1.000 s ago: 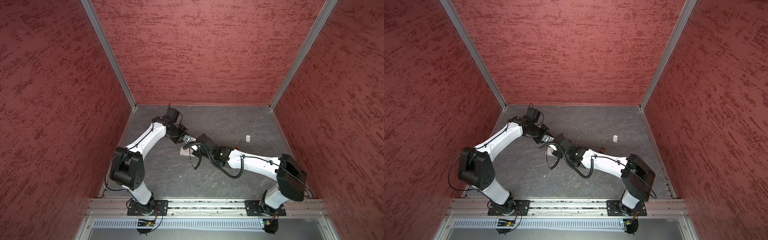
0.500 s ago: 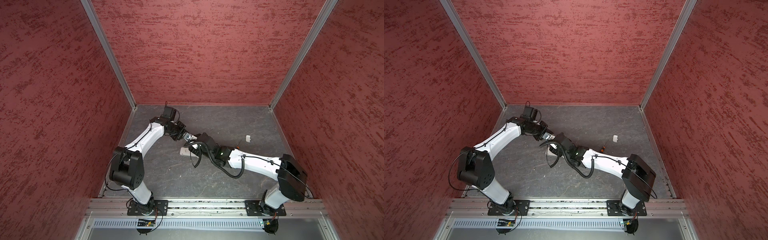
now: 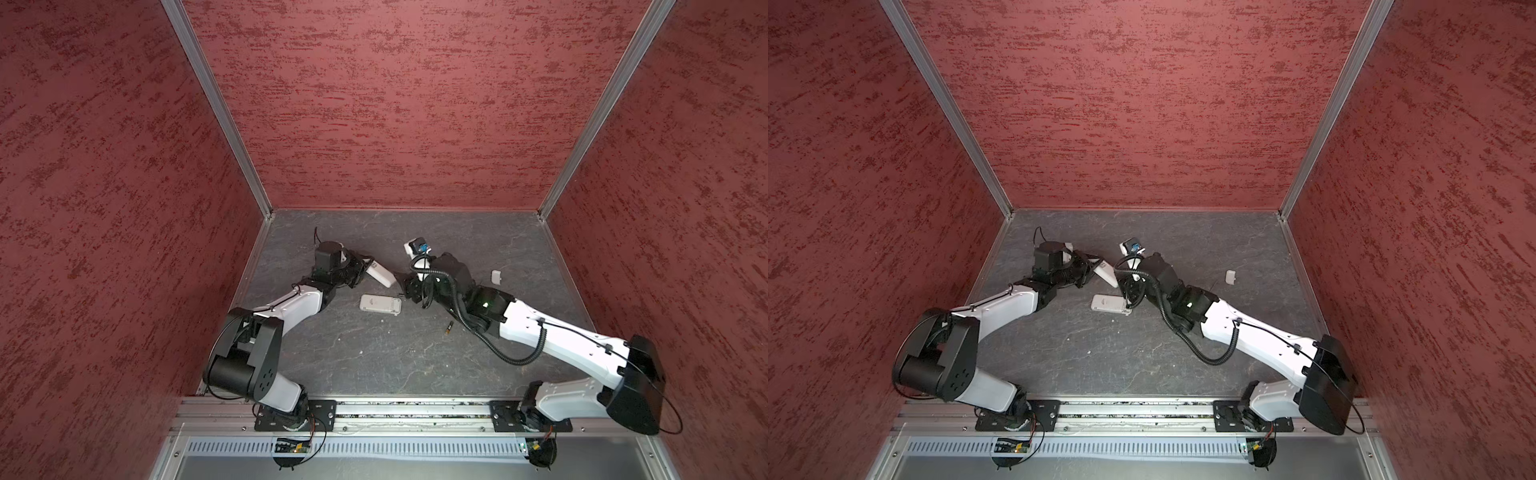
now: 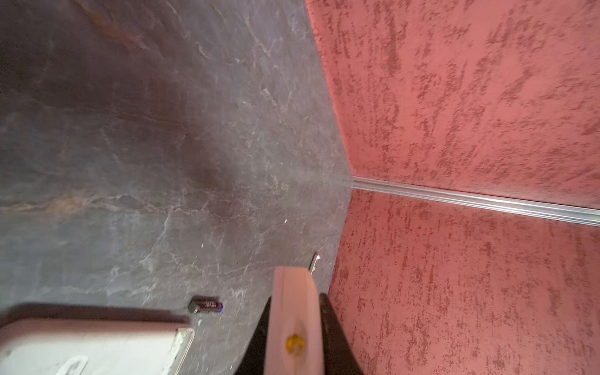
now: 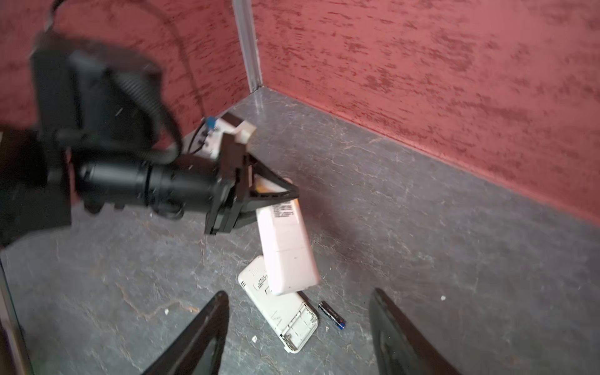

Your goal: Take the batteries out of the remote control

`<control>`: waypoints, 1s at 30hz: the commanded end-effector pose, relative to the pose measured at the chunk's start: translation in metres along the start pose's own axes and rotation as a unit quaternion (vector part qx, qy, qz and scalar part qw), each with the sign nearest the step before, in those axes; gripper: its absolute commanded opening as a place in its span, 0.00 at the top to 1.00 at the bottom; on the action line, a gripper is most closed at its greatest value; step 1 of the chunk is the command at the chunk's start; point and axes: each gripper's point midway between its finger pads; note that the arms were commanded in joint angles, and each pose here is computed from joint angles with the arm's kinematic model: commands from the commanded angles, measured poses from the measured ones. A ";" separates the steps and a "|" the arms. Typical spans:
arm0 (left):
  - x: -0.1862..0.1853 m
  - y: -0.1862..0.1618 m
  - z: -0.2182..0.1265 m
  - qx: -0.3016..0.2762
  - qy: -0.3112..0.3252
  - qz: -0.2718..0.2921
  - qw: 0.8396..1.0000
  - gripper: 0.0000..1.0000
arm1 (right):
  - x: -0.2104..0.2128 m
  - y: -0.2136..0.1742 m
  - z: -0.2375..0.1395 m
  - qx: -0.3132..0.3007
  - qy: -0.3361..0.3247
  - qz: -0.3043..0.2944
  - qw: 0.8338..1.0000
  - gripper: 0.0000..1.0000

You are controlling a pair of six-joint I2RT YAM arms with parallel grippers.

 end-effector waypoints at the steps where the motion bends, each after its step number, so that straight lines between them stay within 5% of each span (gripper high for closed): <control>1: -0.075 0.002 -0.012 -0.043 -0.197 0.036 0.979 1.00 | -0.010 -0.008 0.011 0.025 0.044 0.203 0.978 0.33; 6: -0.076 -0.005 -0.016 -0.058 -0.252 0.043 0.965 1.00 | -0.025 -0.008 0.025 0.016 0.078 0.313 0.946 0.33; 12: -0.080 -0.004 -0.024 -0.071 -0.288 0.043 0.954 1.00 | -0.029 -0.017 0.042 0.036 0.099 0.352 0.930 0.33; 30: -0.078 -0.009 -0.021 -0.059 -0.304 0.031 0.950 1.00 | -0.014 -0.017 0.072 0.044 0.146 0.365 0.918 0.37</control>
Point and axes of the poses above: each gripper's point midway between its finger pads, its own z axis out along the fingers, its own x axis along the line the jaws close on, y = z × x, and after that the axes turned 9 degrees about -z, right-handed
